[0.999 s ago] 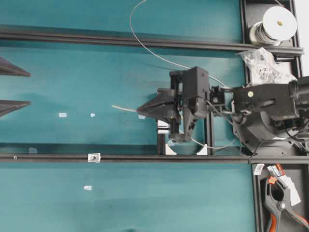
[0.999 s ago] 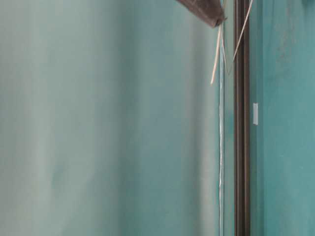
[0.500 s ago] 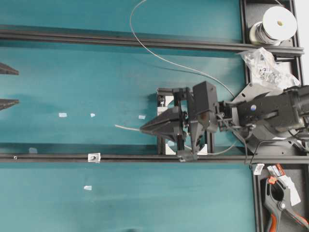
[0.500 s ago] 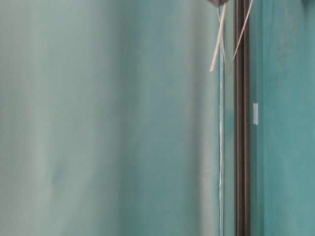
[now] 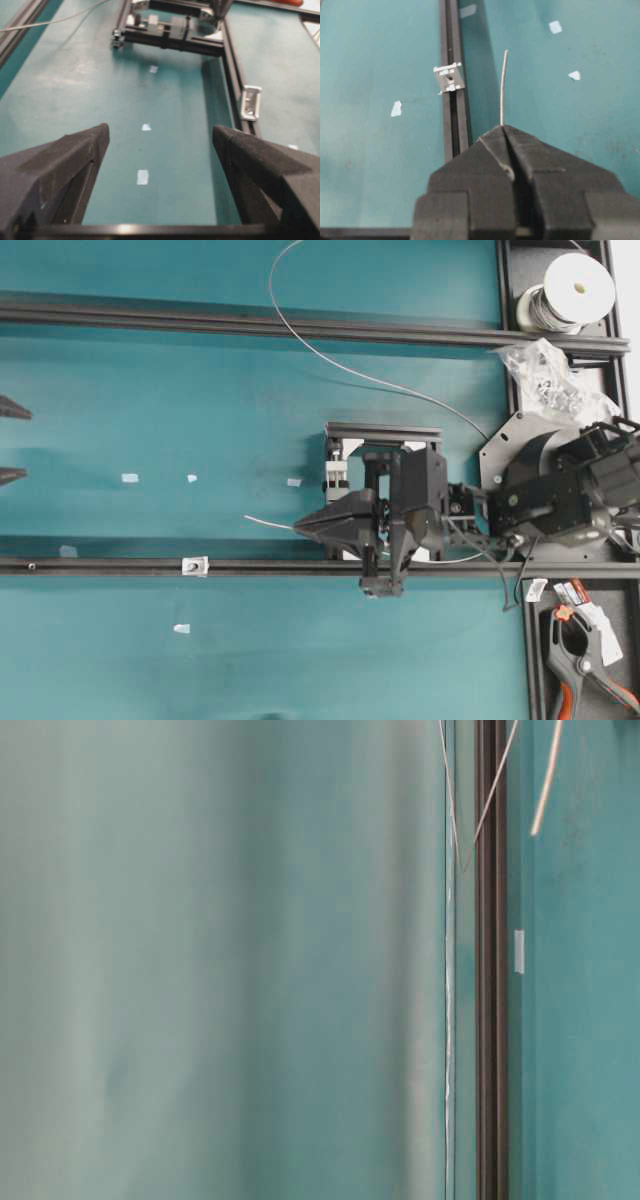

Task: Insert the wire through the hole in the metal fitting.
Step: 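Align the wire tip along the rail toward the white bracket's hole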

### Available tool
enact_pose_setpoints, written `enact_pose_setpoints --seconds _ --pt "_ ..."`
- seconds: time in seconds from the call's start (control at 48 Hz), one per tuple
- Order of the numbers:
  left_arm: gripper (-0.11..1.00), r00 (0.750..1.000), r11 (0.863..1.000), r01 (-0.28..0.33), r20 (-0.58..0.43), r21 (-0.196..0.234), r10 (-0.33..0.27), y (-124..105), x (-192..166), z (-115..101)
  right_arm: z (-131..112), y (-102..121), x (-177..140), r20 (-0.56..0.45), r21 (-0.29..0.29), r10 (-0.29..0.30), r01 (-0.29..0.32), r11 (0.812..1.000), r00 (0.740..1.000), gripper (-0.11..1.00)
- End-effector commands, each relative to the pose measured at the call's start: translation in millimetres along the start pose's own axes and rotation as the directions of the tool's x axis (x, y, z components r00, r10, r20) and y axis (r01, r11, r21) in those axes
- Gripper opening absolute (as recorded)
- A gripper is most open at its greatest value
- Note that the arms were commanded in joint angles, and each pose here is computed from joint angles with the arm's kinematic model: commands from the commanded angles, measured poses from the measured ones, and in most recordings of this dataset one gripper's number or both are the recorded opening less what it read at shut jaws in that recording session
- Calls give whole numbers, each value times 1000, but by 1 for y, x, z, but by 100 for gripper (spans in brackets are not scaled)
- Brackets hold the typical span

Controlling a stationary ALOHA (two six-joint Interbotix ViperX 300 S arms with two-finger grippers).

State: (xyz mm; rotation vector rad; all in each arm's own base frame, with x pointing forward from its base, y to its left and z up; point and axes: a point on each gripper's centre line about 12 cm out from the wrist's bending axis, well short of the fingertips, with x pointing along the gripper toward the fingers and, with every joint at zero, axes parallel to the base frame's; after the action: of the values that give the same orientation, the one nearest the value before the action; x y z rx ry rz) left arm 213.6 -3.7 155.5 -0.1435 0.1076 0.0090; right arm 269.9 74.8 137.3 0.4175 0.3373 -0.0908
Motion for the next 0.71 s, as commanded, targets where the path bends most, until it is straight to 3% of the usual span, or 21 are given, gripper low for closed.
enact_pose_setpoints --seconds 0.0,0.396,0.687 --pt "62 1000 1000 14 18 -2 -14 -3 3 1 -3 7 -1 15 9 0 0 1000 1000 1" --pt "62 999 1000 15 -30 -22 -16 -5 33 -16 -25 17 10 -16 -34 -6 5 999 1000 1" --pt "62 999 999 39 -23 -34 -39 -10 36 -24 -33 26 10 32 -69 26 -24 997 999 1"
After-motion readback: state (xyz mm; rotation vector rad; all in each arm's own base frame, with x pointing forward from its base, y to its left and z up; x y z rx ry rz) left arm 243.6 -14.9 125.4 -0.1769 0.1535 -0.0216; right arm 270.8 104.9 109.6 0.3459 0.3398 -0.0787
